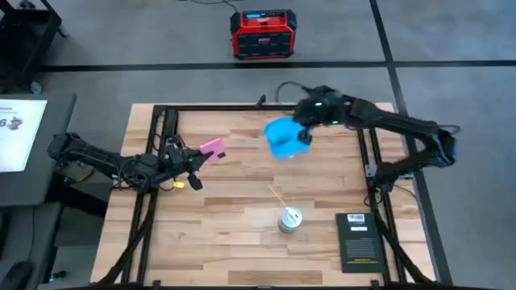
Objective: Apply microfiber cloth
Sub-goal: Wipe the device with a microfiber cloth, then spray the device using the spray bottle
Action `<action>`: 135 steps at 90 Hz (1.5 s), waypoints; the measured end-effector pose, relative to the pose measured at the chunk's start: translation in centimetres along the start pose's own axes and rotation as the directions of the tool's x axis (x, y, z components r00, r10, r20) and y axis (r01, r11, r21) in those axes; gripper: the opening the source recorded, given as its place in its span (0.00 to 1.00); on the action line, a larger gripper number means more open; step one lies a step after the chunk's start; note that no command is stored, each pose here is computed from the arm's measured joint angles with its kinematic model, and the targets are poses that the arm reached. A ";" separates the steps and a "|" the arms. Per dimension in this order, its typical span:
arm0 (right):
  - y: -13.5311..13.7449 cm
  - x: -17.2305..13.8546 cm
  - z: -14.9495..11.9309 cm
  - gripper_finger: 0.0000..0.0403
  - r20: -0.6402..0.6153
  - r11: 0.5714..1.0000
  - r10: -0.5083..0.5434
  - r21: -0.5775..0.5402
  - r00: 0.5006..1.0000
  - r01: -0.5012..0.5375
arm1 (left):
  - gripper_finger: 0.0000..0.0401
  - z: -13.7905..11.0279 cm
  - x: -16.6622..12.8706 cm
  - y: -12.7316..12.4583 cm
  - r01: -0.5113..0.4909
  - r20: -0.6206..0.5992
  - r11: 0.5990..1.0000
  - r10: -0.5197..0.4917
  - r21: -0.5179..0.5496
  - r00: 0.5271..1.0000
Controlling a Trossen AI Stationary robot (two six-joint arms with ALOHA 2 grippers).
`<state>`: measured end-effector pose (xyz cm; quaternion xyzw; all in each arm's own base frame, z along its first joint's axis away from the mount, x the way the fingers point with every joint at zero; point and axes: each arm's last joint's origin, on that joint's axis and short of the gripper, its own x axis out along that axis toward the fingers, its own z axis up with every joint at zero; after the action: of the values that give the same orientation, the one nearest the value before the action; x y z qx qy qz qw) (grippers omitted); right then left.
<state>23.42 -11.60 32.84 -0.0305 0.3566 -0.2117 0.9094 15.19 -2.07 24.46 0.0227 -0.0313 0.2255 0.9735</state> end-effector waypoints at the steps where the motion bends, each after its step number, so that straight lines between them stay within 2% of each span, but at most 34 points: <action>1: 0.0 -0.3 -0.2 0.00 0.004 1.000 -0.002 0.004 1.000 0.002 | 0.01 0.0 0.0 0.0 0.000 0.000 1.000 0.000 0.000 1.000; 15: 1.3 -2.0 -3.3 0.00 0.016 0.997 0.026 0.073 1.000 -0.027 | 0.01 0.0 0.0 0.0 0.000 -0.002 1.000 0.000 -0.003 1.000; 33: 5.9 0.8 -9.0 0.00 -0.002 0.974 0.149 0.173 0.989 -0.146 | 0.01 -0.2 0.0 0.0 0.001 -0.017 1.000 -0.001 -0.011 1.000; 43: 8.8 3.1 -12.2 0.02 0.074 0.944 0.244 0.212 0.967 -0.254 | 0.01 -0.4 0.0 0.0 0.002 -0.033 1.000 -0.002 -0.020 0.999; 56: 12.0 5.1 -14.3 0.10 0.237 0.874 0.386 0.216 0.892 -0.435 | 0.01 -0.4 0.0 0.0 0.002 -0.037 1.000 -0.002 -0.021 0.999; 72: 14.1 5.8 -13.1 0.24 0.378 0.825 0.460 0.153 0.804 -0.544 | 0.01 -0.4 0.0 0.0 0.002 -0.037 1.000 -0.002 -0.020 0.999; 89: 14.5 6.3 -10.9 0.39 0.420 0.830 0.456 0.117 0.784 -0.546 | 0.01 -0.4 0.0 -0.1 0.013 -0.034 1.000 -0.013 -0.013 0.999; 100: 14.5 5.8 -9.0 0.44 0.474 0.834 0.450 0.081 0.757 -0.546 | 0.01 -0.3 0.0 -0.1 0.021 -0.027 1.000 -0.021 -0.011 0.999; 111: 14.3 5.4 -7.3 0.43 0.520 0.851 0.437 0.026 0.734 -0.524 | 0.01 0.0 0.0 -0.2 0.073 0.004 0.997 -0.073 -0.008 0.997; 125: 13.5 5.2 -5.4 0.33 0.564 0.863 0.409 0.016 0.717 -0.505 | 0.01 0.6 0.0 -0.5 0.173 0.067 0.985 -0.172 -0.014 0.983; 135: 13.0 4.8 -3.9 0.27 0.604 0.853 0.416 -0.001 0.680 -0.522 | 0.01 0.6 0.0 -0.7 0.210 0.075 0.978 -0.210 0.014 0.975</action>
<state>28.70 -1.37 24.19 0.0769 0.0361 0.0193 0.9962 15.48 -2.68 25.04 0.0375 -0.0650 0.1204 0.9899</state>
